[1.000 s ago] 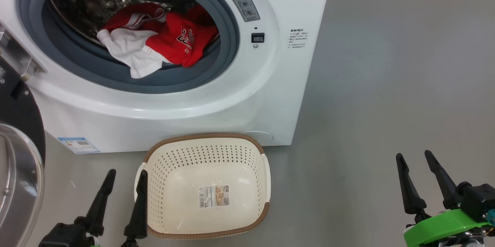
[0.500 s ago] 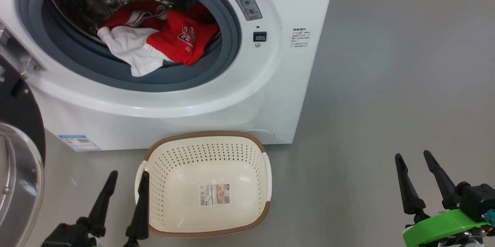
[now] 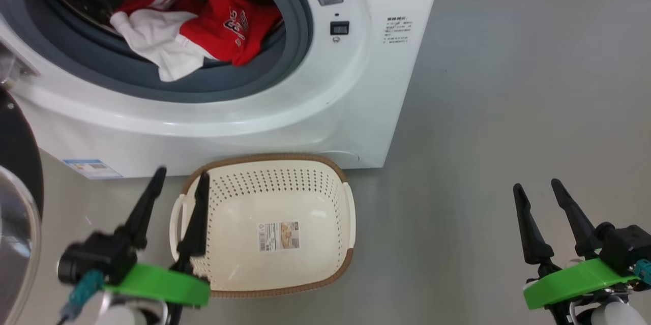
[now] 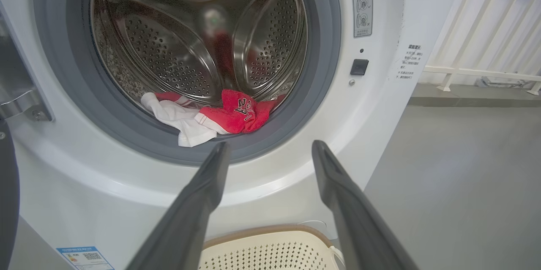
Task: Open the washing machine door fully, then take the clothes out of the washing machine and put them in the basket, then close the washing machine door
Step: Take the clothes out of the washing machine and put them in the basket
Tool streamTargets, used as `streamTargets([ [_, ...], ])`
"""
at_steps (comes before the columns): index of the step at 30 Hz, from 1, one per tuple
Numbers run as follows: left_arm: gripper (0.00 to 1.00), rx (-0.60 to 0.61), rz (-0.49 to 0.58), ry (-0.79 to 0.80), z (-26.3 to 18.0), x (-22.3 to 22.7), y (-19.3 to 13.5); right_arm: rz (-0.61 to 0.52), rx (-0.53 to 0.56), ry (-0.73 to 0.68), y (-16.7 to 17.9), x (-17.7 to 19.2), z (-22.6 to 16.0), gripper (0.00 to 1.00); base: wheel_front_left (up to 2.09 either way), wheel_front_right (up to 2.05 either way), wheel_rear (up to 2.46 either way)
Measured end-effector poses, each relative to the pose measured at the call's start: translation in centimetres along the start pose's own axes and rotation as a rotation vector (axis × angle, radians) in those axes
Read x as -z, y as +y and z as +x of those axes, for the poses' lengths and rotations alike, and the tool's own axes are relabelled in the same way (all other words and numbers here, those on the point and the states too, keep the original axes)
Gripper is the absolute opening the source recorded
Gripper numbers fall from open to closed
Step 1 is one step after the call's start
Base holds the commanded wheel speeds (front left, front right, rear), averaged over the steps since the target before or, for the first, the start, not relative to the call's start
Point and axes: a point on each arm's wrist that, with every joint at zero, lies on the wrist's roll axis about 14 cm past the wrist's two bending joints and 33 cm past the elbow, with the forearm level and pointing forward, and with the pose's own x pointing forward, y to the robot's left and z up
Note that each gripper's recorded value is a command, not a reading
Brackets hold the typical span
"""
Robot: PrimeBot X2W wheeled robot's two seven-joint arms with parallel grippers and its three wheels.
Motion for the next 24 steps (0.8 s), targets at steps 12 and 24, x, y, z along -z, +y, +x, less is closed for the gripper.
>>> streamTargets([
  [12, 1.00, 0.125, 0.054, 0.039, 9.7, 1.1, -2.0, 0.012, 0.006, 0.026, -0.1, 1.4, 2.6, 1.00, 0.00, 0.00, 0.00],
  [24, 1.00, 0.163, 0.076, 0.186, 17.9, 5.2, -2.2, 0.029, 0.040, 0.066, -1.2, 3.6, 4.7, 1.00, 0.00, 0.00, 0.00],
])
